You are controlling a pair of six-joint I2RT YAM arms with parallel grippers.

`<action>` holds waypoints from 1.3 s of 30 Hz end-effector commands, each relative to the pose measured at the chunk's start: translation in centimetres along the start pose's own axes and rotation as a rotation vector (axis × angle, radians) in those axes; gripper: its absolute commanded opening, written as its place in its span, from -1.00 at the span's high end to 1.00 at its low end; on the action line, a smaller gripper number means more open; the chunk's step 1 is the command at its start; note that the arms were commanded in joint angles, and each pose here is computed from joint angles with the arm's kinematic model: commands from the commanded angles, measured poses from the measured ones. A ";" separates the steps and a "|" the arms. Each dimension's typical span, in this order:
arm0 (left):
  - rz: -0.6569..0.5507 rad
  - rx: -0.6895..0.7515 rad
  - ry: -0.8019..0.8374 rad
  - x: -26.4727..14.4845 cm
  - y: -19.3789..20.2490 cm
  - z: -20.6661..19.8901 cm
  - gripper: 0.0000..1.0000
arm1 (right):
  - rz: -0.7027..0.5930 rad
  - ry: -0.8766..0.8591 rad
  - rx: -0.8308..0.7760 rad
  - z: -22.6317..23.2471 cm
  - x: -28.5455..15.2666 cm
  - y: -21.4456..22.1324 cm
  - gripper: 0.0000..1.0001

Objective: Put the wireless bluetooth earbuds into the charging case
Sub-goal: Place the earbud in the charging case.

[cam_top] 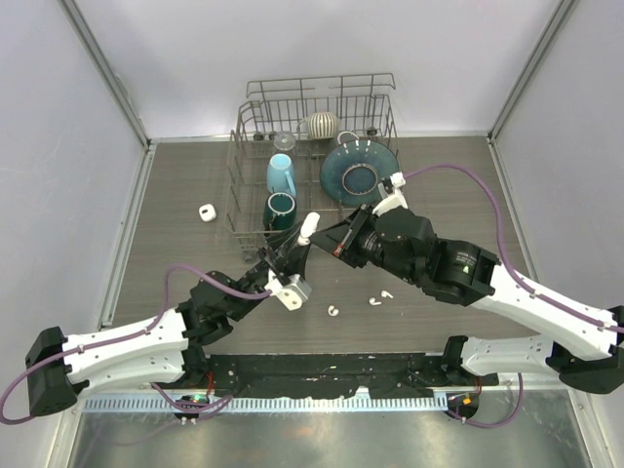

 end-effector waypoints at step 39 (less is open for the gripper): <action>-0.176 -0.025 -0.065 0.1 -3.8 1.9 1.00 | -0.008 -0.079 0.083 2.2 1.3 -0.1 0.97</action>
Point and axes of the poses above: each gripper's point midway between its finger pads, its own x axis out along the fingers, its own z axis along the line the jaws close on, y = z × x, the point moved 5 cm from there along -x, back along the fingers, and after that the axes turned 11 degrees about -x, right-handed, at the moved point
